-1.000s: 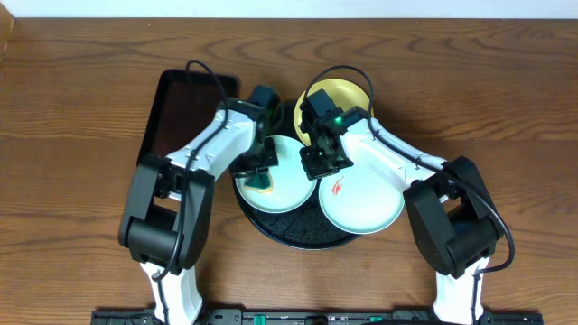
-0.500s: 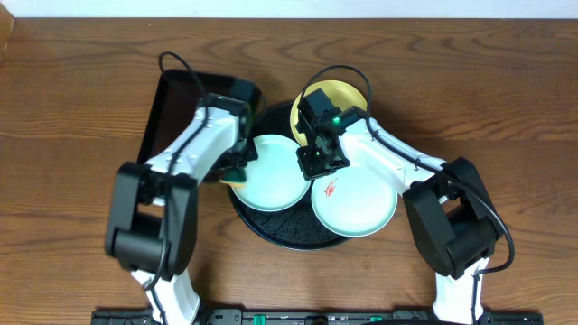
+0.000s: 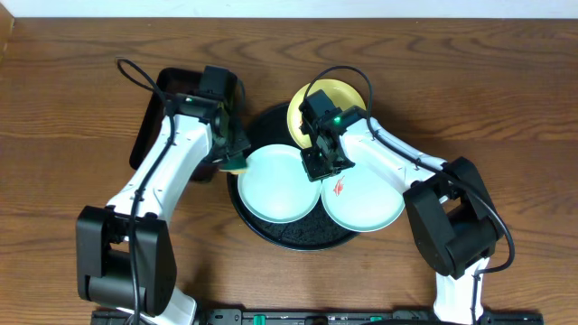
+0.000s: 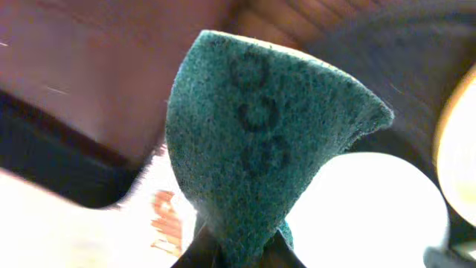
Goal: Clean dirty plates on tray and stack at the side
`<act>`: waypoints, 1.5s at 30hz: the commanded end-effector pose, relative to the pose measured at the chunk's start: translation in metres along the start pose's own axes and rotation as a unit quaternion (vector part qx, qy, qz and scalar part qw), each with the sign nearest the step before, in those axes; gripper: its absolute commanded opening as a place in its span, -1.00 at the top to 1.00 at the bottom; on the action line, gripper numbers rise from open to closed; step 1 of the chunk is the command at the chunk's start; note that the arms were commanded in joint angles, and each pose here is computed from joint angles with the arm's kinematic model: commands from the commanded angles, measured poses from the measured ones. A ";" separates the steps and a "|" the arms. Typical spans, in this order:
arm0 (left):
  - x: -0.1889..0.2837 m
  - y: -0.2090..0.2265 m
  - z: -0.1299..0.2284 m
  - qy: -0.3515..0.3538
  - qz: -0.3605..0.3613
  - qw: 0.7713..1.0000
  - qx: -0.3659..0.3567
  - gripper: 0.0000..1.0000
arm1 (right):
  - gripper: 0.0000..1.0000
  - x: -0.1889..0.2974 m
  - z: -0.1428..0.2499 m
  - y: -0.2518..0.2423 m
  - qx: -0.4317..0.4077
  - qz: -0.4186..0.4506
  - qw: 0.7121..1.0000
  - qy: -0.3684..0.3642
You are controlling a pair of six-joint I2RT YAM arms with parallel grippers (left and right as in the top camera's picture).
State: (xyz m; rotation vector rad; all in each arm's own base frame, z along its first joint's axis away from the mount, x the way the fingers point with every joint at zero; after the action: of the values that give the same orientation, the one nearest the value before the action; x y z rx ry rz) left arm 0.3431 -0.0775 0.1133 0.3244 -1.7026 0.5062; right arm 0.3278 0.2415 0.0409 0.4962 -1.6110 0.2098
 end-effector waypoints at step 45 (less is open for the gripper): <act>-0.056 -0.046 0.101 0.103 0.088 0.989 -0.065 0.84 | 0.98 0.006 0.005 0.010 -0.033 0.019 0.999 0.021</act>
State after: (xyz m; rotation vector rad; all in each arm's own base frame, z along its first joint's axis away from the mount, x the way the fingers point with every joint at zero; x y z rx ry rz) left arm 0.2957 -0.1721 0.0564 0.0120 -1.5952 0.5333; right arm 0.3261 0.2352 0.0504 0.3755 -1.6068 0.2397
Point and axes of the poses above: each gripper's point midway between its finger pads, its own x axis back along the fingers, its own y axis along the line the jaws close on, z = x × y, the point moved 3 cm from there along x, back along the fingers, and after that the axes turned 7 degrees about x, right-handed, at the moved point
